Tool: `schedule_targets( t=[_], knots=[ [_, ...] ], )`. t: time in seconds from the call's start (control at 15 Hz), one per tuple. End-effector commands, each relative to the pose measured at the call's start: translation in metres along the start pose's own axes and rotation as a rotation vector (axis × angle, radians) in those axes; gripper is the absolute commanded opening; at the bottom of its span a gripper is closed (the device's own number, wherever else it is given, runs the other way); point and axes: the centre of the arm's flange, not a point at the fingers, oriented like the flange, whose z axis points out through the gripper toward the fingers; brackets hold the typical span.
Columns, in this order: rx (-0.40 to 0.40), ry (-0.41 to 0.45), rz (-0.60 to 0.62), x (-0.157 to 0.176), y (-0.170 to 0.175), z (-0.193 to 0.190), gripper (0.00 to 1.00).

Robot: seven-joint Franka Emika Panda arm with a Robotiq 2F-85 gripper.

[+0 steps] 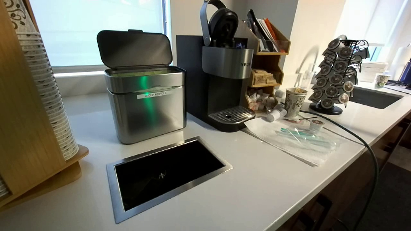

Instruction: Close the lid of the coffee maker

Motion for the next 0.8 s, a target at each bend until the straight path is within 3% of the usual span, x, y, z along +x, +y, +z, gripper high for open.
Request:
schedule_targets(
  t=[0.0,0.4,0.73],
  knots=[
    [0.000,0.000,0.000,0.000,0.000,0.000,1.00],
    [0.000,0.000,0.000,0.000,0.000,0.000,1.00],
    [-0.018,0.061,-0.015,0.020,0.006,0.002,1.00]
  ],
)
